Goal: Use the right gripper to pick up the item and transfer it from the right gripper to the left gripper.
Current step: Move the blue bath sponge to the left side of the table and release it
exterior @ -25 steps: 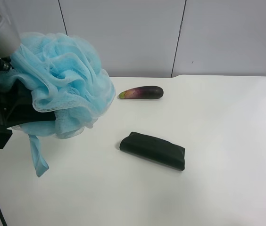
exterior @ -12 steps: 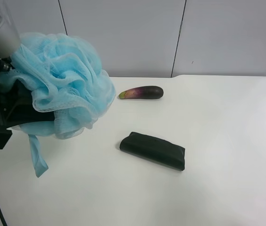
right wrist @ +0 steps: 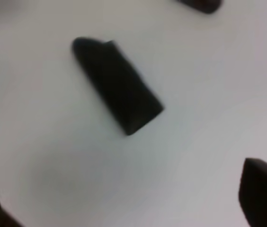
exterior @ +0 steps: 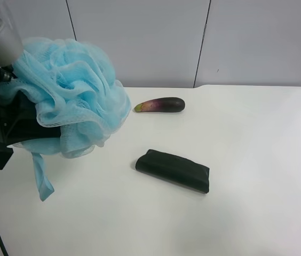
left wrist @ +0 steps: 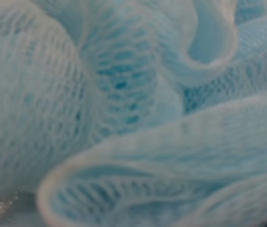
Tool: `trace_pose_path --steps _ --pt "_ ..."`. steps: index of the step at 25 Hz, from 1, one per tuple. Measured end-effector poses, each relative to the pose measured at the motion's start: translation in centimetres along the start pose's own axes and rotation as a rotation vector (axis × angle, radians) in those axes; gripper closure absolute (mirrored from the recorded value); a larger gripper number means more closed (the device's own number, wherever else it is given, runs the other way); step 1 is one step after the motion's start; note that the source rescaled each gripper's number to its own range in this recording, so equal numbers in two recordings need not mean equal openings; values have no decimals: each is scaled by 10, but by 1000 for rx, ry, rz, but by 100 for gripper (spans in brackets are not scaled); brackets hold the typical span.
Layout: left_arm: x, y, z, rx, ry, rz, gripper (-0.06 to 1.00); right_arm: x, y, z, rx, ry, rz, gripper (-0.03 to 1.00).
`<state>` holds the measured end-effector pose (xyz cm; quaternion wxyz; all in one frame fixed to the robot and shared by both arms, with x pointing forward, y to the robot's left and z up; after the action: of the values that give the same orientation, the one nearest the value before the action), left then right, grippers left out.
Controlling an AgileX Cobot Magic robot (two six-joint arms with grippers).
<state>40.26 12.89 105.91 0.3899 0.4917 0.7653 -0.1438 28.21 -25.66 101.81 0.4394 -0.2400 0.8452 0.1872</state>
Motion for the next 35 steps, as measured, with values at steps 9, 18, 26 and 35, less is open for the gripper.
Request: trace_pose_path --steps 9,18,26,35 --pt "0 0 0 0 0 0 93 0 -19 -14 341 -140 200 -3" --pt "1 1 1 -7 5 -68 93 0 -23 -15 417 -149 246 -3" --pt "32 48 34 -127 206 -273 93 0 -23 -15 417 -149 246 -3" --pt "83 135 76 -198 469 -523 93 0 -23 -15 417 -149 246 -3"
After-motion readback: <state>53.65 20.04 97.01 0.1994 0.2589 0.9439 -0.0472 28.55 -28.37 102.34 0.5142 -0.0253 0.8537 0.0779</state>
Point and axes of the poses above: a point on each arm's last joint axis where the gripper is mounted, z pointing out along that axis toward the gripper, y along the wrist's bending axis when the last joint is at zero, x = y × z, the point moved 6 cm from there along z, pointing out along that axis toward the gripper, and after that the axes turned 5 degrees about z, right-handed, at the moved point
